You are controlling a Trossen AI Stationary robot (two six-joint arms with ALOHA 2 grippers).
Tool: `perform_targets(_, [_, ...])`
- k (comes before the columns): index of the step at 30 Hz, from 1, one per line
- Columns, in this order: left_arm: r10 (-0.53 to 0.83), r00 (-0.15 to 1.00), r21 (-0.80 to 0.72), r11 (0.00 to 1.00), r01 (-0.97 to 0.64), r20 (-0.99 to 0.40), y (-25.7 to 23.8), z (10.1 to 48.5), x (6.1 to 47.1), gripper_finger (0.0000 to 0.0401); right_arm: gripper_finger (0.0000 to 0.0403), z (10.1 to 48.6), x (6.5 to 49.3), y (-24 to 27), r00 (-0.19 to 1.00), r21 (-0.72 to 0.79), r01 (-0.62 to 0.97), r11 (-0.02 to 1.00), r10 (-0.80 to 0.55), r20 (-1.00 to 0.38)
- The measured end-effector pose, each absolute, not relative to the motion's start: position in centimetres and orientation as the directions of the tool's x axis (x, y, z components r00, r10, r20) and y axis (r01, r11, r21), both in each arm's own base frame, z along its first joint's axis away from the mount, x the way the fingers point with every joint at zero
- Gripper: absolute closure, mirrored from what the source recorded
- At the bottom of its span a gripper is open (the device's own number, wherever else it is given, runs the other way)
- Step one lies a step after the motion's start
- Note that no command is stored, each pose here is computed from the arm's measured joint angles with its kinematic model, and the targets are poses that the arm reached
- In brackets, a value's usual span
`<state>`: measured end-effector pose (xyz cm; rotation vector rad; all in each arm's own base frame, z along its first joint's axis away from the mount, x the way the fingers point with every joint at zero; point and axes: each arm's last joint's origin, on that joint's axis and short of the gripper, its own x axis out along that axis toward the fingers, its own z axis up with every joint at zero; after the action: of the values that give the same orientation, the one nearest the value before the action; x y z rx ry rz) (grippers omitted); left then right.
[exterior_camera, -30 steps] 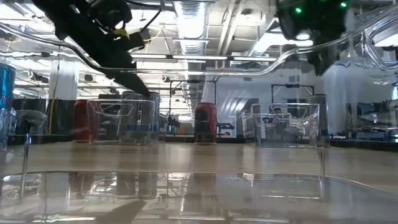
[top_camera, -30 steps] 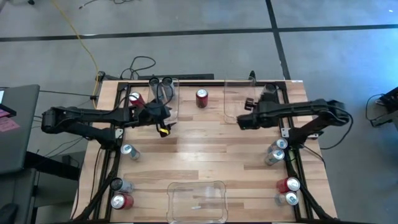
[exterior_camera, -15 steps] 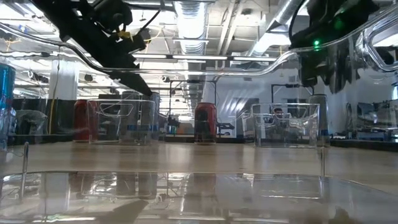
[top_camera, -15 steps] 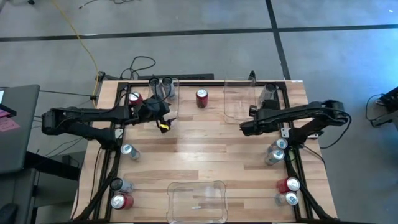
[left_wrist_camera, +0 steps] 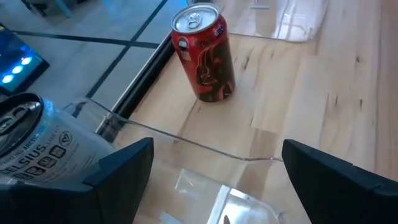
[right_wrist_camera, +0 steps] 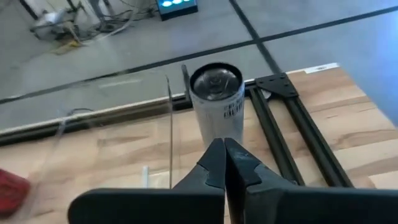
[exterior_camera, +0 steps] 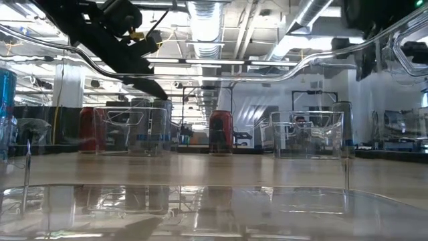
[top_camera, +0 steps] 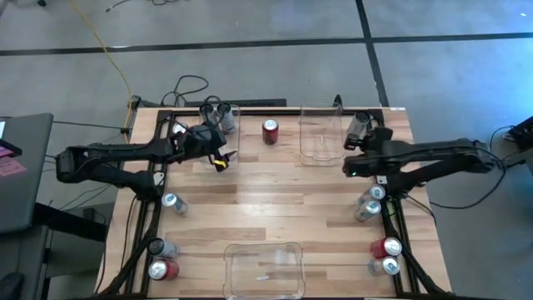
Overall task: Sort soda cans
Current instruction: Put the top white and blue soda can into the top left transparent bin
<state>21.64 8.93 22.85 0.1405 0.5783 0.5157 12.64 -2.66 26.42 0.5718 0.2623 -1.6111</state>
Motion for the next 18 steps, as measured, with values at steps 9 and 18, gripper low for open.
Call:
perform_targets(9, [0.509, 0.738, 0.297, 0.860, -0.414, -0.443, 9.1, 23.4, 21.9, 0.0051, 0.0391, 27.4, 10.5, -3.7, -0.053, 0.239, 0.947, -0.216, -0.836, -0.546])
perform_targets(18, [0.490, 0.773, 0.286, 0.870, -0.402, -0.404, 9.1, 24.1, 22.2, 0.0051, 0.0307, 26.9, 12.7, -7.2, -0.093, 0.105, 0.975, -0.197, -0.786, -0.612])
